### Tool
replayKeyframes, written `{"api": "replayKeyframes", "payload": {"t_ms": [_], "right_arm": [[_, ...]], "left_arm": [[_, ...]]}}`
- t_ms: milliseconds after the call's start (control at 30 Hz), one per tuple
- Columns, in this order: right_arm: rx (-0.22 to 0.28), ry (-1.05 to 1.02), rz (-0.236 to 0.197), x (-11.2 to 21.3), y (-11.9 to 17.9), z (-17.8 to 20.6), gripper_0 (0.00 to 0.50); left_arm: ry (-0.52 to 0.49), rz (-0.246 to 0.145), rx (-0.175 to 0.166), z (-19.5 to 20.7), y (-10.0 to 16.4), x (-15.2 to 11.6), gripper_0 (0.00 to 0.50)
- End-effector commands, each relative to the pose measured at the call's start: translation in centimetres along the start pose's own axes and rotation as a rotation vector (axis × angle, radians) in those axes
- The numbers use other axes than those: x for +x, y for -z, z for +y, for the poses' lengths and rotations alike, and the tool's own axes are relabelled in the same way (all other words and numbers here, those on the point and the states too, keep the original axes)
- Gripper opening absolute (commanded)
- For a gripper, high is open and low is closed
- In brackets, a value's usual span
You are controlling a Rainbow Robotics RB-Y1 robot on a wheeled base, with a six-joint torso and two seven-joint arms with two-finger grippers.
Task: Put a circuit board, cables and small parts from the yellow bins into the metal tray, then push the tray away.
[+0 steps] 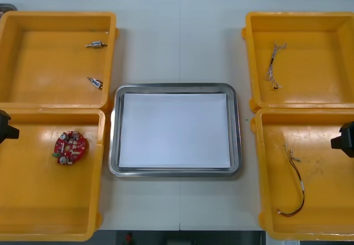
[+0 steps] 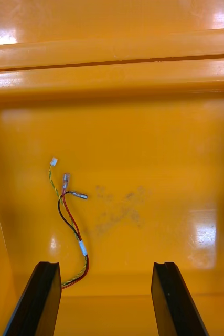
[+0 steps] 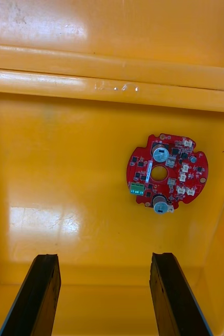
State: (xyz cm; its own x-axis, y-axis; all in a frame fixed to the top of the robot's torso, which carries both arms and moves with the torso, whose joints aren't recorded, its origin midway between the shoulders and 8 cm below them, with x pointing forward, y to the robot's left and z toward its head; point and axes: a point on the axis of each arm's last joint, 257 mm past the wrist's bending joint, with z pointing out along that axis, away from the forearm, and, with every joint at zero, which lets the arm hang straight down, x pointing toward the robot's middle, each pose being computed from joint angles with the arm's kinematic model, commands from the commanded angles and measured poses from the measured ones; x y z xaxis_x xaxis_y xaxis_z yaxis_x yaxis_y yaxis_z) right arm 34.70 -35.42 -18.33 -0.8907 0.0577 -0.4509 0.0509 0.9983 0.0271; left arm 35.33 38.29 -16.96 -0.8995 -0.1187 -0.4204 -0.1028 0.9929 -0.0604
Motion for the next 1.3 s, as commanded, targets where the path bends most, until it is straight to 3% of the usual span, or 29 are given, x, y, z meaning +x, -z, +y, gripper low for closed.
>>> {"api": "replayKeyframes", "payload": {"t_ms": [33,1300], "right_arm": [[0.032,0.023,-0.037,-1.39,1.35,-0.94,0.5],[0.032,0.023,-0.037,-1.39,1.35,-0.94,0.5]], "left_arm": [[0.045,0.006,-0.018,0.82,0.36,0.44,0.5],[0.045,0.006,-0.018,0.82,0.36,0.44,0.5]]}}
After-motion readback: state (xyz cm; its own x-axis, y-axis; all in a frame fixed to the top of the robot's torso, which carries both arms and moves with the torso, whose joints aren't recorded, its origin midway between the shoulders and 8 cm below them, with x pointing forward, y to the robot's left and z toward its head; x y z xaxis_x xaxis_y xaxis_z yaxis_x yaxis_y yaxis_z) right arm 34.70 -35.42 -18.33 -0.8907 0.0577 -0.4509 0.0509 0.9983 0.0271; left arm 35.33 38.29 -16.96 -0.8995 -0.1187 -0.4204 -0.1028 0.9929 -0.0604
